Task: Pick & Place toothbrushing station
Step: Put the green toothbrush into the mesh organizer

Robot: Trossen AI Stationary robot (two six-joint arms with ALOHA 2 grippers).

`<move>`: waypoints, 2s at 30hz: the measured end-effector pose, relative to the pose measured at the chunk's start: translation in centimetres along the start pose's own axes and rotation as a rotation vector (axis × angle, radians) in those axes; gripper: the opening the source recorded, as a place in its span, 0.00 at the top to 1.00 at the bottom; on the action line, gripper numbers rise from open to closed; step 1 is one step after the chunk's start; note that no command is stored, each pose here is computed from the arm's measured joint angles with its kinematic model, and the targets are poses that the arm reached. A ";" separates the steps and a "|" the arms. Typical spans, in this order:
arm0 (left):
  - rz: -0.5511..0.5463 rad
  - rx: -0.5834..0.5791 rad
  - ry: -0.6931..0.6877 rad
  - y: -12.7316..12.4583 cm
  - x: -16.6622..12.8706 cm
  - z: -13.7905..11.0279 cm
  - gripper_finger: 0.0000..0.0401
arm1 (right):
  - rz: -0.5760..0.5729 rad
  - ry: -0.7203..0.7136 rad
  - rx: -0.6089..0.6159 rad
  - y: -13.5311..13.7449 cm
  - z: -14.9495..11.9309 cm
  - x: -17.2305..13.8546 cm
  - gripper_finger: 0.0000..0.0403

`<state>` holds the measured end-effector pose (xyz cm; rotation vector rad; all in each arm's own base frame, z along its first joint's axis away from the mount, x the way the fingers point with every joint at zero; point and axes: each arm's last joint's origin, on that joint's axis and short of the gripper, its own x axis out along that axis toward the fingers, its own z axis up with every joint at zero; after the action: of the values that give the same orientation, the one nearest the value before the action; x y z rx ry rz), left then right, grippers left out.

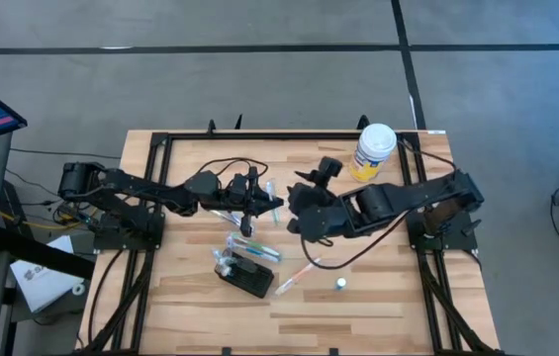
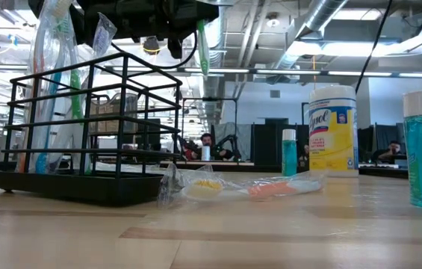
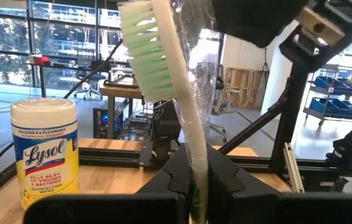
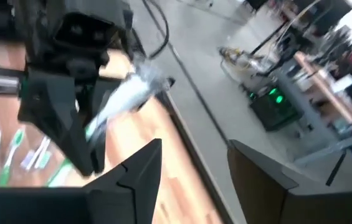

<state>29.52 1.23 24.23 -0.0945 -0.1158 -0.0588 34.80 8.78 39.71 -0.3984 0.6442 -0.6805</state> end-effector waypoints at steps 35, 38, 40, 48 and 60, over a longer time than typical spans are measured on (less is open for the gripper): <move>-0.003 0.006 -0.028 0.0 0.0 0.3 0.98 | 0.296 -0.299 0.288 1.9 -5.8 1.8 0.77; -0.003 0.026 -0.030 0.0 0.0 0.3 0.98 | 0.290 -0.292 0.296 2.0 -5.8 2.5 0.77; -0.003 0.031 -0.030 0.0 0.0 0.3 0.98 | 0.285 -0.293 0.304 2.2 -5.8 2.9 0.77; -0.003 0.032 -0.029 0.0 0.0 0.3 0.98 | 0.323 -0.311 0.322 1.9 -5.5 3.3 0.77; -0.003 0.058 -0.029 0.0 0.0 0.3 0.97 | 0.381 -0.301 0.350 1.2 -5.5 4.5 0.77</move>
<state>29.47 1.22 24.52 -0.0373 -0.1468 -0.0565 34.35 5.82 33.19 -0.0445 0.2924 -0.3482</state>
